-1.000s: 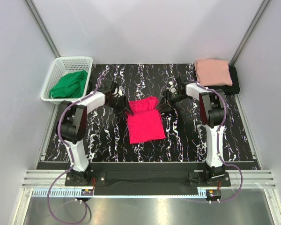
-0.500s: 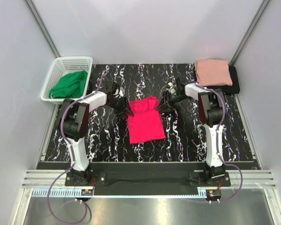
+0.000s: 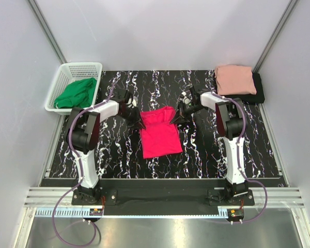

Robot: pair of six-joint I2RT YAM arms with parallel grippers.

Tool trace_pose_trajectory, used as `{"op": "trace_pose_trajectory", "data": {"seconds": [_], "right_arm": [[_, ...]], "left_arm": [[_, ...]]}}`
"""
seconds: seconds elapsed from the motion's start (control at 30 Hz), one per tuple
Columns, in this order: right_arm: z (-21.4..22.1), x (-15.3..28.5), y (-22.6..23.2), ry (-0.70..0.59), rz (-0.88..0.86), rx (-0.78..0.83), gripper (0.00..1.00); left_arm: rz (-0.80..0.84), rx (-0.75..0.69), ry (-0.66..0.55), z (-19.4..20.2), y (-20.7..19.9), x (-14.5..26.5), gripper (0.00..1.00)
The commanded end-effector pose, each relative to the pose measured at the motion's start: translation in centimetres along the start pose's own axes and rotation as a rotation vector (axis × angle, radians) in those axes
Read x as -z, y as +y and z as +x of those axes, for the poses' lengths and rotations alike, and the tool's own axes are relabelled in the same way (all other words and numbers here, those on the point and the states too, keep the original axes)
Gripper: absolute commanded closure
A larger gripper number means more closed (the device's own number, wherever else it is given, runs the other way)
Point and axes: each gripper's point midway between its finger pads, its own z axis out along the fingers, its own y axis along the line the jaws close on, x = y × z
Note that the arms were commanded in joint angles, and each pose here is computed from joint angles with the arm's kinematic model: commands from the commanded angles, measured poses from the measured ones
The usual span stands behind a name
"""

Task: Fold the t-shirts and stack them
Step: Fold the tshirt

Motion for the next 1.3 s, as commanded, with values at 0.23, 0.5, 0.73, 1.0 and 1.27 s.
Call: {"op": "trace_pose_trajectory", "data": {"seconds": [0.23, 0.5, 0.73, 1.0, 1.27], "right_arm": [[-0.2, 1.5, 2.4, -0.04, -0.002, 0.078, 1.0], [-0.3, 3.4, 5.0, -0.087, -0.018, 0.134, 1.0], [-0.9, 4.7, 7.0, -0.128, -0.034, 0.176, 1.0], [-1.3, 5.6, 9.0, -0.147, -0.064, 0.202, 1.0], [-1.7, 7.1, 11.5, -0.184, -0.09, 0.248, 1.0]], "left_arm": [[0.019, -0.048, -0.052, -1.6, -1.4, 1.0, 1.0], [0.043, -0.067, -0.096, -2.6, -2.9, 2.4, 1.0], [0.05, -0.09, -0.14, -3.4, -3.8, 3.6, 1.0], [0.075, -0.109, -0.191, -4.7, -5.5, 5.1, 1.0], [0.11, -0.124, -0.237, -6.1, -7.0, 6.7, 1.0]]}}
